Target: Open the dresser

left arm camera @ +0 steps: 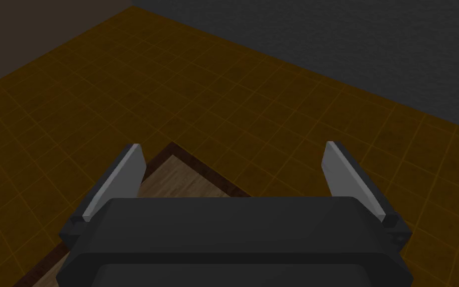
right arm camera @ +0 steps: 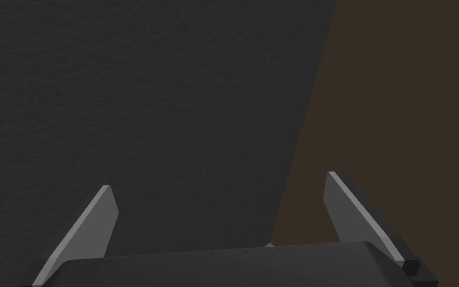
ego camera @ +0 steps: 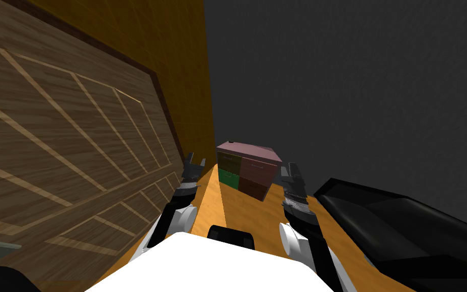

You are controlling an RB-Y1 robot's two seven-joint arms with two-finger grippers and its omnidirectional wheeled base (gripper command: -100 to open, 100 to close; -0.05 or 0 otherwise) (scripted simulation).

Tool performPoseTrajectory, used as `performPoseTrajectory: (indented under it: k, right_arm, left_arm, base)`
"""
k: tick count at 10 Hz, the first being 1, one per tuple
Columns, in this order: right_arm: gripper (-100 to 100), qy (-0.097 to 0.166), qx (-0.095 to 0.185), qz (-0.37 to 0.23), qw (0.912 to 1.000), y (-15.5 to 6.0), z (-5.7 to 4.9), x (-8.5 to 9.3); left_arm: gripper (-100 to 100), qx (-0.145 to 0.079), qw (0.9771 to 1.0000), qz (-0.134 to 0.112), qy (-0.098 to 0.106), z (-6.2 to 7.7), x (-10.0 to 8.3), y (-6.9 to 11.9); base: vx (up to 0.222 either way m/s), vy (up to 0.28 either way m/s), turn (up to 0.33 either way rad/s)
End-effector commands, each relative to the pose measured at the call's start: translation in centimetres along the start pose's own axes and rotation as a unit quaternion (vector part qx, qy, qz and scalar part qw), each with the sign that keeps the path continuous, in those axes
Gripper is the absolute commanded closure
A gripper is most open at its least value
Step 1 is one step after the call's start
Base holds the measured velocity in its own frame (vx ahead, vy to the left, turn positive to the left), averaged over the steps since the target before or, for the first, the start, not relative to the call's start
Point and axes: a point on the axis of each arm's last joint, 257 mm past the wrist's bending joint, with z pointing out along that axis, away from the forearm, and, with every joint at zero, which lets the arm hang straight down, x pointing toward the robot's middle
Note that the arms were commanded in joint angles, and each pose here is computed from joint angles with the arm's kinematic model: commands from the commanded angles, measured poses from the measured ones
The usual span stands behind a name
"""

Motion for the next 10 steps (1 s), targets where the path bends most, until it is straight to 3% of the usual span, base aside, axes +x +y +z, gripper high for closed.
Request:
performPoseTrajectory:
  k: [1, 9, 10]
  right_arm:
    - [0, 0.0, 0.0, 0.0, 1.0, 0.0, 0.0, 0.0]
    - [0, 0.0, 0.0, 0.0, 1.0, 0.02, 0.01, 0.0]
    - [-100, 0.021, 0.002, -0.015, 0.9997, -0.31, -0.04, 0.69]
  left_arm:
    - [0, 0.0, 1.0, 0.0, 0.0, 0.0, 0.0, 0.0]
    - [0, 0.0, 1.0, 0.0, 0.0, 0.0, 0.0, -0.02]
    - [0, 0.0, 1.0, 0.0, 0.0, 0.0, 0.0, -0.02]
  base:
    - [0.0, 0.0, 0.0]
    - [0.0, 0.0, 0.0]
    - [0.014, 0.009, 0.017]
